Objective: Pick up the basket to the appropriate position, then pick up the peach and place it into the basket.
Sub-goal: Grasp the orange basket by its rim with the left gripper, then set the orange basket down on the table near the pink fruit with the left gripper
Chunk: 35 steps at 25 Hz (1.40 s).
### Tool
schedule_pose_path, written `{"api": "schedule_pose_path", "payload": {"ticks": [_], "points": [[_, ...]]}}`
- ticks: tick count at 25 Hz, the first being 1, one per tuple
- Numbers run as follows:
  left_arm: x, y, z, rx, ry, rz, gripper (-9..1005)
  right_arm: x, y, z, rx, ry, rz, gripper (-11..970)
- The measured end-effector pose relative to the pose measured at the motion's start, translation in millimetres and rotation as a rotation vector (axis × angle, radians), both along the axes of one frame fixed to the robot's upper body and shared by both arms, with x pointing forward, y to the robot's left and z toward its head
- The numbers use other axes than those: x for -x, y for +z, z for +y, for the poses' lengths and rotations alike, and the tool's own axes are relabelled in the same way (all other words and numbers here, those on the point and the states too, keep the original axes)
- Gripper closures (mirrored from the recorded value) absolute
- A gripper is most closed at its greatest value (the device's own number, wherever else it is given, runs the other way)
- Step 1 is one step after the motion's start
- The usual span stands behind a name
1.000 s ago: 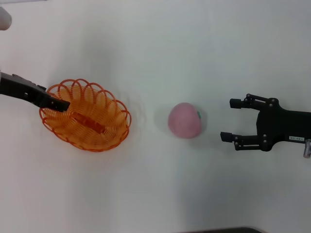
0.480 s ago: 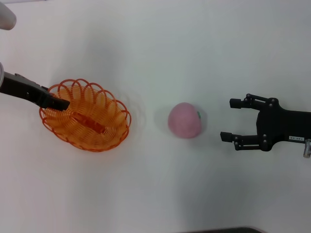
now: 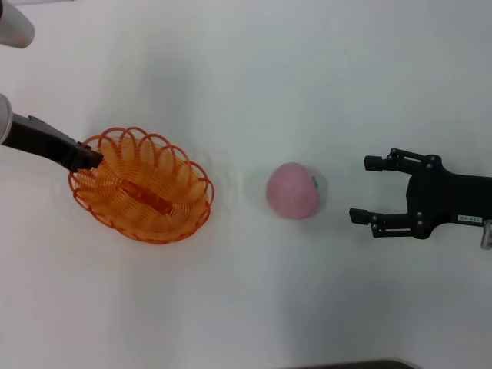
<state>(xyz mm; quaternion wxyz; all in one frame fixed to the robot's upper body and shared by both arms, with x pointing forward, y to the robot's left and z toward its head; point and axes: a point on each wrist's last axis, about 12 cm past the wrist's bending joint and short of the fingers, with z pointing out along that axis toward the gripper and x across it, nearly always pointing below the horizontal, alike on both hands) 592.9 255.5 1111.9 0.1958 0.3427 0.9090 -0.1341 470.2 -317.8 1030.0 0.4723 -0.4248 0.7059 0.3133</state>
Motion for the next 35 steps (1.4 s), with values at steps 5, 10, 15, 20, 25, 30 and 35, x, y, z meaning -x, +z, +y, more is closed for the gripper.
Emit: {"api": "schedule_pose_path", "payload": {"ticks": [5, 10, 15, 20, 25, 30, 35], "points": [[-1.0, 1.9, -2, 0.007, 0.012, 0.005, 739, -0.3, 0.5, -1, -0.001, -0.006, -0.002, 34], [-1.2, 3.6, -2, 0.009, 0.021, 0.008, 882, -0.4, 0.6, -2, 0.0, -0.007, -0.002, 34], [0.0, 5.5, -2, 0.018, 0.039, 0.038, 890, -1.4, 1.6, -2, 0.004, -0.008, -0.008, 33], [0.4, 12.7, -1, 0.045, 0.087, 0.111, 898, -1.8, 2.1, -3, 0.005, -0.009, -0.011, 33], [4.5, 17.4, -2, 0.083, 0.13, 0.198, 913, -2.1, 2.7, -2, 0.001, -0.004, -0.013, 33], [7.1, 15.9, 2, 0.128, 0.186, 0.249, 926, -3.9, 3.8, -1, -0.001, -0.001, -0.017, 33], [11.7, 13.9, 8, 0.214, 0.261, 0.283, 931, -4.4, 4.2, -1, -0.003, -0.001, -0.019, 32]]}}
